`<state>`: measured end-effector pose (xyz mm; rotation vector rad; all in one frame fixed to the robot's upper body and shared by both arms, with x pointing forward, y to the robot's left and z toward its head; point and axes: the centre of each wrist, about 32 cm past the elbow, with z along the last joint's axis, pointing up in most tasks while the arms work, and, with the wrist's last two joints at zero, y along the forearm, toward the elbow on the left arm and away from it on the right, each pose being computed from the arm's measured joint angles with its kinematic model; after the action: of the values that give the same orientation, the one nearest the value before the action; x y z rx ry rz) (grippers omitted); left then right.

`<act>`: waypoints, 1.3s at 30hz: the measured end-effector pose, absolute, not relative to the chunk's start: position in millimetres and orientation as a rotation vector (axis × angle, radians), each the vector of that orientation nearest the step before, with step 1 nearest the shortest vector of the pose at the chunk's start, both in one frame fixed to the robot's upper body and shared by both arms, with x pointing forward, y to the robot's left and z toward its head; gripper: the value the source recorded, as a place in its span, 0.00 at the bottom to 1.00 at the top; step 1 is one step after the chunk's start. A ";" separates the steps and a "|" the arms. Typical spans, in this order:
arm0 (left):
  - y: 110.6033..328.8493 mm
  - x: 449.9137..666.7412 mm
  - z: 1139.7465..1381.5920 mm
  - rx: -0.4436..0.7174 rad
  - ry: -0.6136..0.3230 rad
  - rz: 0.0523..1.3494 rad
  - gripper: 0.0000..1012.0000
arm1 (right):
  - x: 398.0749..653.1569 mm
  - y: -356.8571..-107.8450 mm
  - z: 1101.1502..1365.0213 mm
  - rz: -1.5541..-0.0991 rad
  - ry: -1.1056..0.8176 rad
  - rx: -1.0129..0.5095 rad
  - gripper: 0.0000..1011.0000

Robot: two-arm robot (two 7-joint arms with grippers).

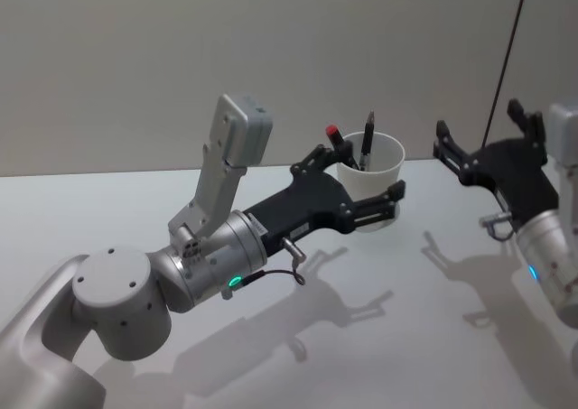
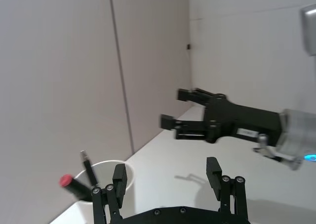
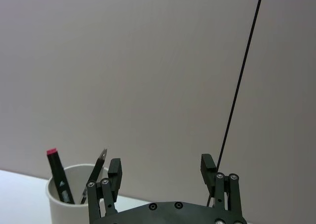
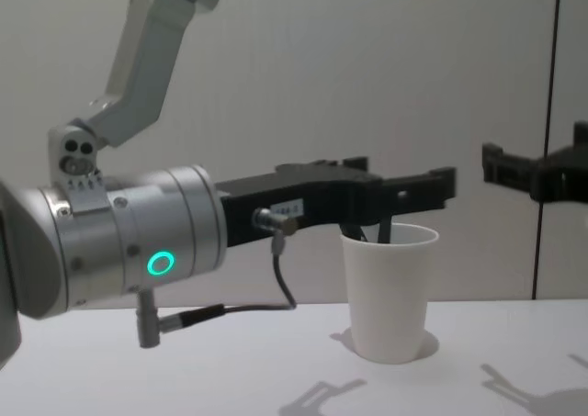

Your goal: Place the pen into the pen holder.

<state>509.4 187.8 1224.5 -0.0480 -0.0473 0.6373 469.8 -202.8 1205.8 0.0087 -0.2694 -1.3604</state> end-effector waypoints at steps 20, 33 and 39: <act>193.8 499.6 1213.1 0.023 -0.160 0.913 0.99 | 444.5 -235.6 1189.6 -1.236 -0.084 0.024 0.99; 197.5 493.5 1206.3 0.054 -0.243 1.079 0.99 | 443.3 -237.1 1188.9 -1.229 -0.075 0.026 0.99; 198.4 492.0 1204.6 0.060 -0.265 1.117 0.99 | 443.3 -237.1 1188.9 -1.229 -0.075 0.026 0.99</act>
<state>492.0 198.4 1204.6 0.0597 -0.2646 1.1167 443.3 -237.1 1188.9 0.0260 -0.0748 -1.2293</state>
